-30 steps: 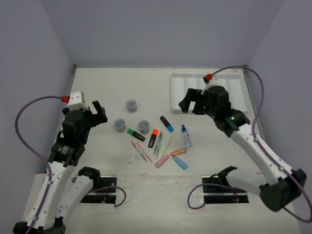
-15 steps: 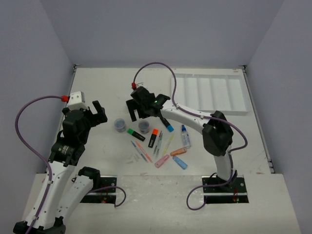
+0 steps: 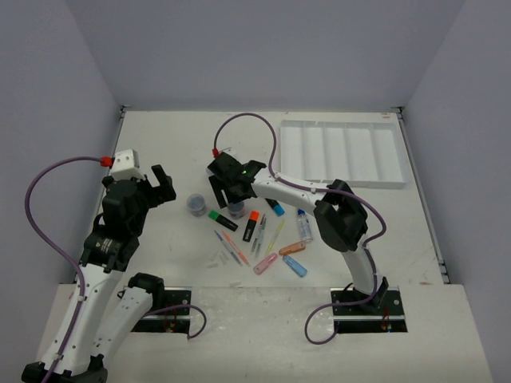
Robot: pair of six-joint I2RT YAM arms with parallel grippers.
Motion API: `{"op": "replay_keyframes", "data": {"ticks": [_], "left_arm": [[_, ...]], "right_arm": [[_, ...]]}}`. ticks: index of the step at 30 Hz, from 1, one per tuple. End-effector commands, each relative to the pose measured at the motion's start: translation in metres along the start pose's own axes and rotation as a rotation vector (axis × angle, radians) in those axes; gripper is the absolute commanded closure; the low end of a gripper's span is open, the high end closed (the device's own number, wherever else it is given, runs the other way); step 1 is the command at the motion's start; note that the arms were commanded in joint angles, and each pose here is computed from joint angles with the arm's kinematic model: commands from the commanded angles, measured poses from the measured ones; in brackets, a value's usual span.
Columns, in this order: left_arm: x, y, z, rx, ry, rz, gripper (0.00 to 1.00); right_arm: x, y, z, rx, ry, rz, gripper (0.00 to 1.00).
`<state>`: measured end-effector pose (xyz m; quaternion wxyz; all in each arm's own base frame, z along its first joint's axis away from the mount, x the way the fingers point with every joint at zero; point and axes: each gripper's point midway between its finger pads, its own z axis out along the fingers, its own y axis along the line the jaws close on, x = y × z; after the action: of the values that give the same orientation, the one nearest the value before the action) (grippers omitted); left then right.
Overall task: Sort the stationery into containers
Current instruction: Pick up the stationery from the center of the board, then place the stationery in the storage box.
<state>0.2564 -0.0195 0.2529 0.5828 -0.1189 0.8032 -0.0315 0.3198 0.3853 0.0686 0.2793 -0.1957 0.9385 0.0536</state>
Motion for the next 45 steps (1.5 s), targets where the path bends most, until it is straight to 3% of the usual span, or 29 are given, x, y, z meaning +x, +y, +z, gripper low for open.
{"op": "replay_keyframes", "data": {"ticks": [1, 5, 10, 13, 16, 18, 21, 22, 23, 26, 30, 36, 41, 45], "left_arm": [[-0.006, -0.002, 0.000, 0.012, -0.023, -0.017, 0.00], [-0.006, -0.003, 0.000, 0.014, -0.022, -0.017, 0.00], [-0.007, -0.004, -0.001, 0.019, -0.025, -0.018, 0.00], [-0.007, -0.003, -0.001, 0.020, -0.025, -0.019, 0.00], [-0.006, -0.004, -0.001, 0.023, -0.023, -0.018, 0.00], [-0.006, -0.005, -0.001, 0.024, -0.022, -0.018, 0.00], [-0.006, -0.005, -0.001, 0.026, -0.022, -0.016, 0.00], [-0.006, -0.005, -0.001, 0.026, -0.022, -0.016, 0.00], [-0.006, -0.005, -0.001, 0.026, -0.021, -0.016, 0.00], [-0.006, -0.004, 0.000, 0.023, -0.020, -0.016, 0.00], [-0.006, -0.004, 0.000, 0.022, -0.020, -0.015, 0.00], [-0.004, -0.004, 0.002, 0.019, -0.013, -0.013, 0.00], [-0.003, -0.005, 0.005, 0.017, -0.003, -0.009, 0.00], [-0.002, -0.004, 0.005, 0.012, -0.005, -0.009, 0.00]], "right_arm": [[0.001, 0.007, 0.003, -0.010, -0.001, 0.014, 0.21], [0.005, 0.011, 0.003, -0.032, 0.009, 0.015, 0.31], [0.008, 0.014, 0.000, -0.058, 0.012, 0.016, 0.36], [0.010, 0.012, 0.000, -0.055, 0.016, 0.015, 0.35], [0.017, 0.009, 0.002, -0.038, 0.042, 0.014, 0.24], [0.021, 0.007, 0.005, -0.029, 0.049, 0.018, 0.25], [0.021, 0.008, 0.003, -0.038, 0.046, 0.025, 0.44], [0.019, 0.008, 0.001, -0.041, 0.040, 0.026, 0.61], [0.017, 0.009, 0.000, -0.043, 0.033, 0.027, 0.69], [-0.002, 0.007, -0.017, -0.052, -0.031, 0.035, 0.80], [-0.057, -0.013, -0.059, -0.037, -0.186, 0.051, 0.82], [-0.133, -0.140, -0.085, 0.093, -0.328, 0.237, 0.81], [-0.162, -0.258, -0.054, 0.278, -0.333, 0.389, 0.82], [-0.172, -0.313, -0.026, 0.340, -0.333, 0.447, 0.81]]}}
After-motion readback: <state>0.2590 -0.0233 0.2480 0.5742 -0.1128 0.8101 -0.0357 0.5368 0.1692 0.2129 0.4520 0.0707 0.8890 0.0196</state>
